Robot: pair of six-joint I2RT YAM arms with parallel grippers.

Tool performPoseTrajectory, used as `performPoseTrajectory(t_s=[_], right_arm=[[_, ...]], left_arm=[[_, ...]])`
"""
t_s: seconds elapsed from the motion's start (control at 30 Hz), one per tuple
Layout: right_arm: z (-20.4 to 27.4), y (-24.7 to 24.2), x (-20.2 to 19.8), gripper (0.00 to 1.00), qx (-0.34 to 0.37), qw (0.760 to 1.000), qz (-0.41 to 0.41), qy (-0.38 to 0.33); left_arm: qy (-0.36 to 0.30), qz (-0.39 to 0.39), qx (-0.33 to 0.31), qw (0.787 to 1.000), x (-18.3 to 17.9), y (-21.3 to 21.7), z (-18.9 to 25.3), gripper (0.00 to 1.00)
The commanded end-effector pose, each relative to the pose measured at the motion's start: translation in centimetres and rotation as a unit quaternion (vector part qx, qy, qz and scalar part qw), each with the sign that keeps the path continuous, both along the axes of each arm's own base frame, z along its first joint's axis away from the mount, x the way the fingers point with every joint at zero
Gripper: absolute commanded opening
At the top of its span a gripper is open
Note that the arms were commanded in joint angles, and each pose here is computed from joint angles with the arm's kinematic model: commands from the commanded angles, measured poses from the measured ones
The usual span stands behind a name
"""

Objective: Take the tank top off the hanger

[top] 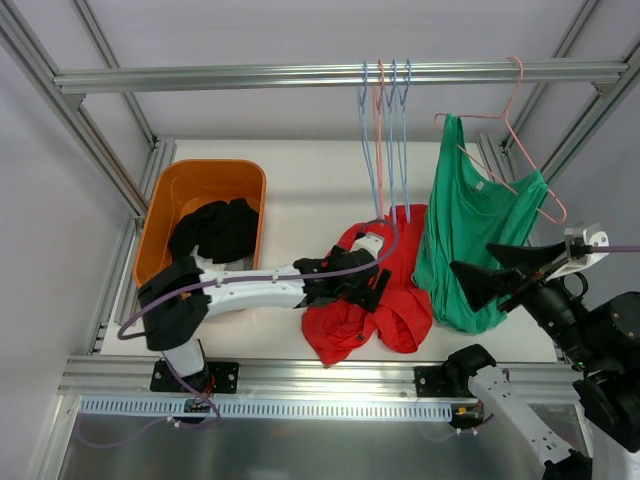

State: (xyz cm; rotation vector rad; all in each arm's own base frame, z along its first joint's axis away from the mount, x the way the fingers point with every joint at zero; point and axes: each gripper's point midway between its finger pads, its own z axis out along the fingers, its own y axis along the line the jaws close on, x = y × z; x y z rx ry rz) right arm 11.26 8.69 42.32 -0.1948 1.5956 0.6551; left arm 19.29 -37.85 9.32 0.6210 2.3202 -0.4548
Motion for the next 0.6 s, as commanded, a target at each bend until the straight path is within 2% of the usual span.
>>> performPoseTrajectory(t_s=[0.0,0.17,0.33,0.37,0.43,0.47,0.5,0.53,0.57], right_arm=[[-2.4,1.8,-1.1,0.99,-0.009,0.998,0.06,0.035],[-3.6,1.4,-3.2,0.99,-0.005,0.997,0.075,0.031],[-3.2,1.1,-5.0,1.0,0.01,0.996,0.086,0.013],[-3.0,1.1,-5.4,1.0,0.013,0.996,0.092,0.009],[-2.4,0.9,-6.4,0.99,0.023,0.995,0.097,-0.006],[-2.2,0.9,-6.7,1.0,0.026,0.995,0.099,-0.01],[-2.0,0.7,-7.0,1.0,0.028,0.995,0.098,-0.016],[-1.8,0.6,-7.5,1.0,0.032,0.994,0.099,-0.022],[-1.7,0.5,-7.7,0.99,0.034,0.994,0.099,-0.025]], left_arm=[[0.013,-0.031,-0.036,0.999,0.3,-4.4,0.2,0.99],[0.041,0.012,0.01,0.999,0.7,-4.7,-5.1,0.99],[0.055,0.054,0.076,0.994,0.1,-2.5,-9.6,0.98],[0.058,0.071,0.091,0.992,-0.1,-1.4,-10.8,0.8],[0.062,0.092,0.114,0.987,-0.5,0.7,-12.2,0.56],[0.066,0.11,0.116,0.985,-0.7,1.5,-12.6,0.4],[0.069,0.119,0.122,0.983,-0.8,2.2,-12.9,0.13],[0.071,0.127,0.123,0.982,-1.0,2.9,-12.8,0.01],[0.074,0.146,0.129,0.978,-1.3,4.4,-13.2,0.0]])
